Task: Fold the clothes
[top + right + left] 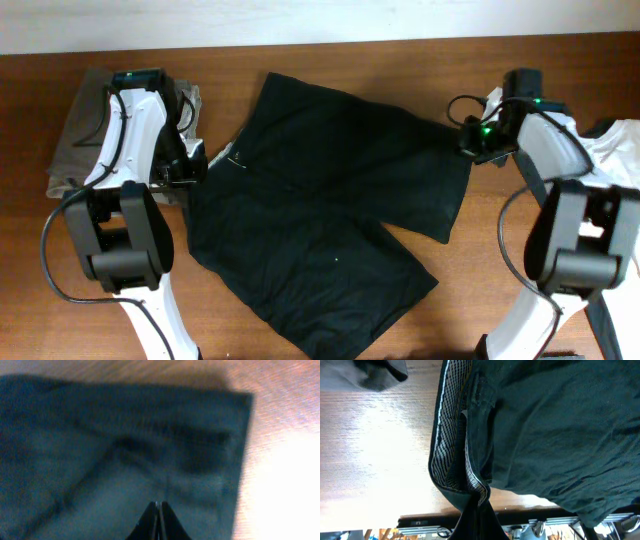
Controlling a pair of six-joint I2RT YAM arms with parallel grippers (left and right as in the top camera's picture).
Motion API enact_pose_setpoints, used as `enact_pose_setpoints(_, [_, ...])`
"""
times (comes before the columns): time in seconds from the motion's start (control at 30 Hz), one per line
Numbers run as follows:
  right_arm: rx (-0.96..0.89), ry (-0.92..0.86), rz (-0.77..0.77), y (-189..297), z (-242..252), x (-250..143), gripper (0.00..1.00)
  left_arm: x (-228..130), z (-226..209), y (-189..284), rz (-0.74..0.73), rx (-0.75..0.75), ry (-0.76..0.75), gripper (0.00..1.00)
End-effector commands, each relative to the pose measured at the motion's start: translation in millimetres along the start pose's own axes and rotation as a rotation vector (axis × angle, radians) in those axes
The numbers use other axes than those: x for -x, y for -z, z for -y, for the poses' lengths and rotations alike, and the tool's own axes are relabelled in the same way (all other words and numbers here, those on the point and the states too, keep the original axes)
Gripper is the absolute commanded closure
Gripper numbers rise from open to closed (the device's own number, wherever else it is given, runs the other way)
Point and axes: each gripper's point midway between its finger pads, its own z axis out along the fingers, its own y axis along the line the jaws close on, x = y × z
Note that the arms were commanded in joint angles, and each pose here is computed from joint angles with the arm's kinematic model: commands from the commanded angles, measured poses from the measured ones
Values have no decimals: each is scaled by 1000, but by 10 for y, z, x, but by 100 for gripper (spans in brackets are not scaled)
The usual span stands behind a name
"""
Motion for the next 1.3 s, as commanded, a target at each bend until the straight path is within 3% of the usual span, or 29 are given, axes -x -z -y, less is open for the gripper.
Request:
enact_pose_setpoints(0.0, [-79,-118,-12,-462,156,-20,96,-139,-49,362,131,21,18,97])
enact_pose_setpoints(0.1, [-258,-209,95,-621,618,182,96,-273,-119,616,228,21,42,69])
enact_pose_setpoints(0.17, [-280,-274,142,-490,849,350,96,-291,-121,703,271,21,44,63])
enact_pose_setpoints(0.2, [-212,-262,184,-319,890,617,96,-229,-87,750,313,1,40,59])
enact_pose_setpoints(0.27, [-66,-133,216,-109,696,911,94,-15,107,842,410,-114,6,55])
enact_pose_setpoints(0.3, [12,-58,214,37,532,1007,83,100,216,913,467,-172,-37,54])
enact_pose_setpoints(0.37, [123,57,176,436,218,1065,71,389,473,1126,618,-262,-145,53])
enact_pose_setpoints(0.5, [250,189,167,1249,-381,994,66,915,1002,1316,823,-200,-411,50])
enact_pose_setpoints(0.53, [267,212,176,1465,-550,938,65,1078,1175,1253,842,-188,-469,44])
enact_pose_setpoints(0.6, [288,264,191,1802,-865,769,64,1393,1440,987,836,-190,-532,42])
enact_pose_setpoints(0.7, [321,339,171,2057,-1333,402,63,1843,1777,360,791,-206,-614,47])
enact_pose_setpoints(0.77, [322,347,105,2005,-1470,190,63,2071,1880,48,786,-208,-631,64])
enact_pose_setpoints(0.9, [171,356,31,1781,-1419,-15,63,2304,1901,-252,793,-206,-634,78])
enact_pose_setpoints(0.97, [39,312,22,1662,-1251,-32,63,2418,1659,-467,754,-94,-540,93])
enact_pose_setpoints(1.0, [-28,267,0,1544,-1100,-42,64,2497,1308,-519,737,50,-398,98])
enact_pose_setpoints(1.03, [-81,233,-25,1428,-963,-70,63,2521,1014,-510,727,146,-301,100])
enact_pose_setpoints(1.1, [-154,163,-95,1105,-699,-183,64,2521,695,-459,717,181,-224,100])
enact_pose_setpoints(1.17, [-175,118,-163,698,-512,-385,65,2509,442,-376,705,119,-146,100])
enact_pose_setpoints(1.27, [-72,138,-197,221,-494,-589,65,2499,462,-290,706,27,-153,100])
